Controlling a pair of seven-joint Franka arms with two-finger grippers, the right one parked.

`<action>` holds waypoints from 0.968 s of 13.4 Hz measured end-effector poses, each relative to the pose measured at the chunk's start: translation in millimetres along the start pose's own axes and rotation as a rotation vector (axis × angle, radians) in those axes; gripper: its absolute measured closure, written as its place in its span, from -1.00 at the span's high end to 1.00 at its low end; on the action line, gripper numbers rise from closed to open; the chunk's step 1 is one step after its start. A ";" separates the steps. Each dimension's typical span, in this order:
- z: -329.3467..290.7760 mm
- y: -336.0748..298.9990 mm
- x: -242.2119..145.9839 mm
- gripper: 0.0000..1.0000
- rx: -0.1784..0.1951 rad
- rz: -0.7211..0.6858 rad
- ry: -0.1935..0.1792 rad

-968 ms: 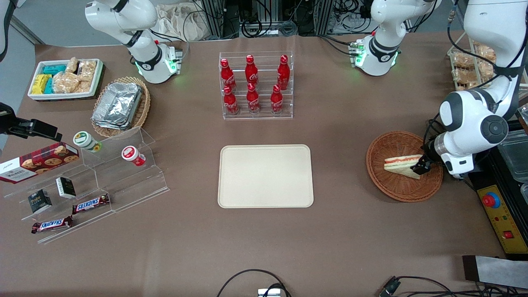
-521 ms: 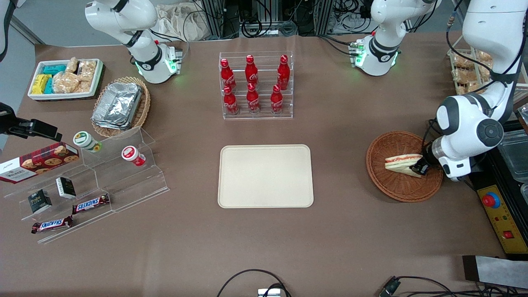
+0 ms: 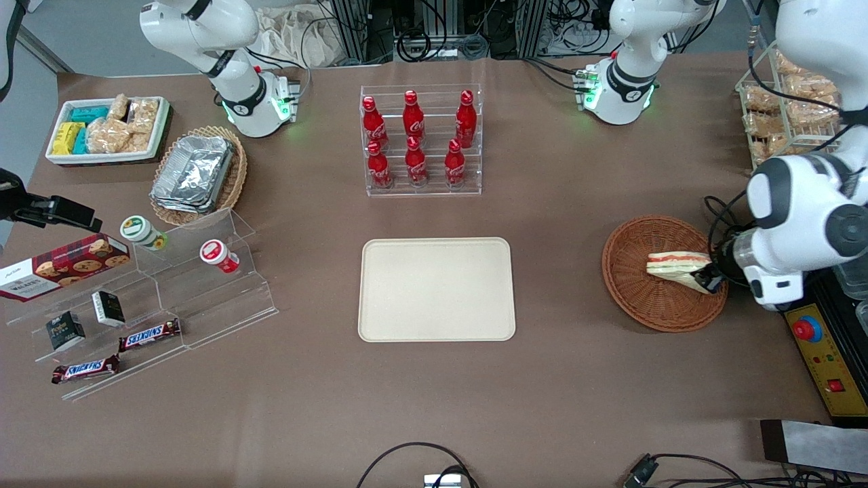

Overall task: Place sandwich from basket to tray
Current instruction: 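Lift the sandwich out of the basket and carry it toward the cream tray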

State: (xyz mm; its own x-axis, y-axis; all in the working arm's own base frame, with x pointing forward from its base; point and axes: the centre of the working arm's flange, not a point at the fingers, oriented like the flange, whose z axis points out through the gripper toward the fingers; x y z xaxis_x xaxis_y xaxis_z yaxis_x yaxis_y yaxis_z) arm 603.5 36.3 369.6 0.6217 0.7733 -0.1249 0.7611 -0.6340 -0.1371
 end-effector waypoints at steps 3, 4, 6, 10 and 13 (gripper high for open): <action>-82.6 11.7 -9.4 -0.59 -0.003 0.091 0.013; -100.9 18.9 -17.6 -0.59 -0.014 0.122 0.025; -123.8 43.6 -45.1 -0.59 -0.044 0.216 0.044; -104.4 124.6 -128.7 -0.59 -0.068 0.563 0.002; -58.5 194.3 -187.2 -0.59 -0.087 0.729 0.000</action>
State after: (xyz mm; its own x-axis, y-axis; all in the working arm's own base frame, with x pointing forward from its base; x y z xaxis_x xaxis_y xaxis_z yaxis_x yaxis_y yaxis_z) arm 645.8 -231.0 423.9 0.9758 0.1551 -0.1543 0.1659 -0.9843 0.0597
